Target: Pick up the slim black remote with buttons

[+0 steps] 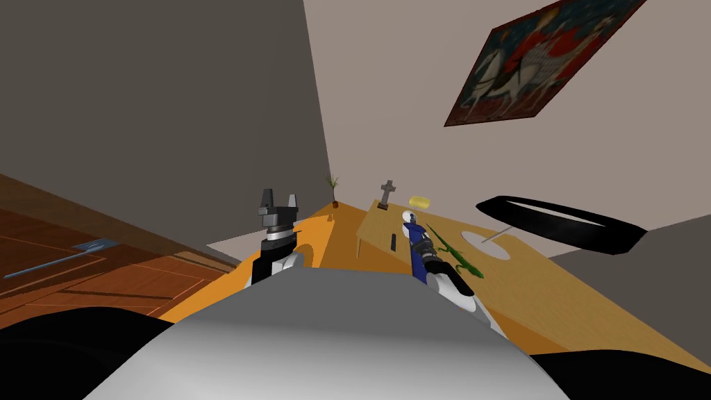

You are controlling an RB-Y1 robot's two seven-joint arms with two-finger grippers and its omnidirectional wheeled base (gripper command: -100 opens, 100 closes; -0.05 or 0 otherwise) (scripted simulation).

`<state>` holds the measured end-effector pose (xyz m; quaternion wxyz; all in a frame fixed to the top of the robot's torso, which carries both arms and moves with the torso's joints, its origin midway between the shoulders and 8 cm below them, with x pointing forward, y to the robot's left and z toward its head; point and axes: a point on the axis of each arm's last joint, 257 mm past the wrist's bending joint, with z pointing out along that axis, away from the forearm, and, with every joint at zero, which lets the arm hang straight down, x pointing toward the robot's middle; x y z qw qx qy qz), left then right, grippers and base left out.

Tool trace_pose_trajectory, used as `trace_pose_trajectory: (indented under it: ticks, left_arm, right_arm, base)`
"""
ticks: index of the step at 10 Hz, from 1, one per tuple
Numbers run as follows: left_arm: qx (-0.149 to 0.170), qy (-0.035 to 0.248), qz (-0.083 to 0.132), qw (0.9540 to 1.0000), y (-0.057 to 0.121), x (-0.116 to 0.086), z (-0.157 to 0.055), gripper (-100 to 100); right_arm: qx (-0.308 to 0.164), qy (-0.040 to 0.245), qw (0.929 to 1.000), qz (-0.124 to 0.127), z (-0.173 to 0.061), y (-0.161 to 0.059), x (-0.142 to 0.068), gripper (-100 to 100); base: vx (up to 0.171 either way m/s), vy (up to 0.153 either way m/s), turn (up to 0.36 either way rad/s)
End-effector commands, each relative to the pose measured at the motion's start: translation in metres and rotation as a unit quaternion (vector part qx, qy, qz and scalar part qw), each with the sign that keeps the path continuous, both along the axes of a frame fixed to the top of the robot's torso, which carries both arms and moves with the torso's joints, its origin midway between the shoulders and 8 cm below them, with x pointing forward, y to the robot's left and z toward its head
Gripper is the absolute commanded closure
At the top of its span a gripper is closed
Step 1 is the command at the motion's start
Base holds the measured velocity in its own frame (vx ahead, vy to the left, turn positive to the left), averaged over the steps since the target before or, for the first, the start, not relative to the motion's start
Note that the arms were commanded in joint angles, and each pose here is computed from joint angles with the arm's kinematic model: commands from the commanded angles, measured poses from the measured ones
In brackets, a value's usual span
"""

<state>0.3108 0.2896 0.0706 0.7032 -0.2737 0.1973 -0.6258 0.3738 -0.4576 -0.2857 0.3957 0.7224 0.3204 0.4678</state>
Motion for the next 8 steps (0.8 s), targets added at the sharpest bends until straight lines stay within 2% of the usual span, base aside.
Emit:
trace_pose_trajectory:
  ticks: [1, 2, 3, 4, 5, 6, 8]
  left_arm:
    - [0.0, 0.0, 0.0, 1.0, 0.0, 0.0, 0.0, 0]
    - [0.0, 0.0, 0.0, 1.0, 0.0, 0.0, 0.0, 0]
    - [0.0, 0.0, 0.0, 1.0, 0.0, 0.0, 0.0, 0]
    - [0.0, 0.0, 0.0, 1.0, 0.0, 0.0, 0.0, 0]
    - [0.0, 0.0, 0.0, 1.0, 0.0, 0.0, 0.0, 0]
    - [0.0, 0.0, 0.0, 1.0, 0.0, 0.0, 0.0, 0]
    - [0.0, 0.0, 0.0, 1.0, 0.0, 0.0, 0.0, 0]
  right_arm:
    - [0.019, 0.022, 0.9995, -0.009, -0.015, -0.007, -0.006, -100]
    - [0.048, 0.044, 0.9975, -0.028, -0.035, -0.024, -0.018, -100]
    - [0.052, 0.055, 0.9967, -0.029, -0.041, -0.023, -0.02, -100]
    - [0.083, 0.075, 0.9925, -0.049, -0.058, -0.038, -0.032, -100]
    - [0.086, 0.087, 0.9911, -0.051, -0.066, -0.038, -0.036, -100]
    - [0.119, 0.109, 0.9842, -0.074, -0.084, -0.053, -0.05, -100]
    - [0.122, 0.117, 0.9827, -0.076, -0.089, -0.053, -0.054, -100]
  base:
    - [0.025, 0.023, 0.085]
    - [0.027, 0.026, 0.208]
    - [0.029, 0.02, 0.102]
    - [0.036, 0.028, 0.141]
    - [0.027, 0.025, 0.104]
    - [0.028, 0.033, 0.2]
    - [0.023, 0.009, 0.055]
